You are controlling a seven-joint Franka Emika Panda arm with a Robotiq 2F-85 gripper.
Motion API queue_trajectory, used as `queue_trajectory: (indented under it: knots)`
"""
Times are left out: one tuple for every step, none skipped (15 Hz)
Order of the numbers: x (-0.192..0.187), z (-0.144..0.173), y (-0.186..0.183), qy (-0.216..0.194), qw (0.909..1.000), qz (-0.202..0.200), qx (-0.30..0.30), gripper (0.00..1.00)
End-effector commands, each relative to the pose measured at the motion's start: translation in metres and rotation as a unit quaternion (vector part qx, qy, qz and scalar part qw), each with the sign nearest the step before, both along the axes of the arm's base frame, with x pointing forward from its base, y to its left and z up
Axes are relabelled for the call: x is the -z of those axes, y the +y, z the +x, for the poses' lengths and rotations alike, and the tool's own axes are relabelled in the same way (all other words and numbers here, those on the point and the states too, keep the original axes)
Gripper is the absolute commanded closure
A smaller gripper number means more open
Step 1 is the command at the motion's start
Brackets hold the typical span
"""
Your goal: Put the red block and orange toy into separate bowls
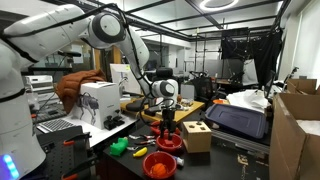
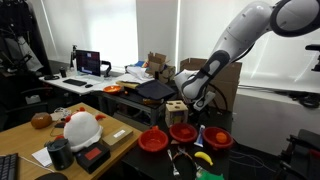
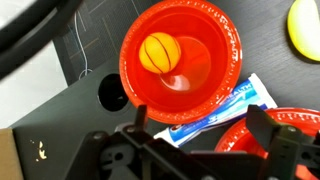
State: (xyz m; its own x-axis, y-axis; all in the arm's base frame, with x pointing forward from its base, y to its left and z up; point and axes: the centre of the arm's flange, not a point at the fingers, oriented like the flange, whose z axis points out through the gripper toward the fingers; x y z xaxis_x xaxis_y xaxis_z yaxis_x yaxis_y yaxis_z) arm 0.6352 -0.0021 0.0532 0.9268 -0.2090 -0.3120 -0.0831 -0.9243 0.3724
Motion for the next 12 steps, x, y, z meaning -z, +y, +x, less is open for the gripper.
queue_trajectory:
  knots:
    - [-0.055, -0.011, -0.001, -0.032, 0.9966, 0.075, -0.016, 0.0]
    - [-0.067, -0.013, -0.002, -0.042, 0.9948, 0.09, -0.022, 0.0]
    - [-0.078, -0.014, -0.004, -0.051, 0.993, 0.104, -0.026, 0.0]
    - [-0.088, -0.018, -0.006, -0.057, 0.9908, 0.118, -0.03, 0.0]
    - [-0.096, -0.02, -0.009, -0.064, 0.9887, 0.132, -0.032, 0.0]
    - [-0.105, -0.025, -0.012, -0.07, 0.9862, 0.147, -0.033, 0.0]
    - [-0.114, -0.029, -0.015, -0.076, 0.9838, 0.159, -0.034, 0.0]
    - [-0.122, -0.034, -0.018, -0.082, 0.9813, 0.17, -0.036, 0.0]
    - [-0.131, -0.038, -0.021, -0.088, 0.979, 0.18, -0.039, 0.0]
    - [-0.14, -0.044, -0.024, -0.094, 0.9766, 0.189, -0.041, 0.0]
    - [-0.148, -0.048, -0.027, -0.1, 0.9747, 0.195, -0.043, 0.0]
    - [-0.156, -0.053, -0.03, -0.105, 0.9722, 0.204, -0.046, 0.0]
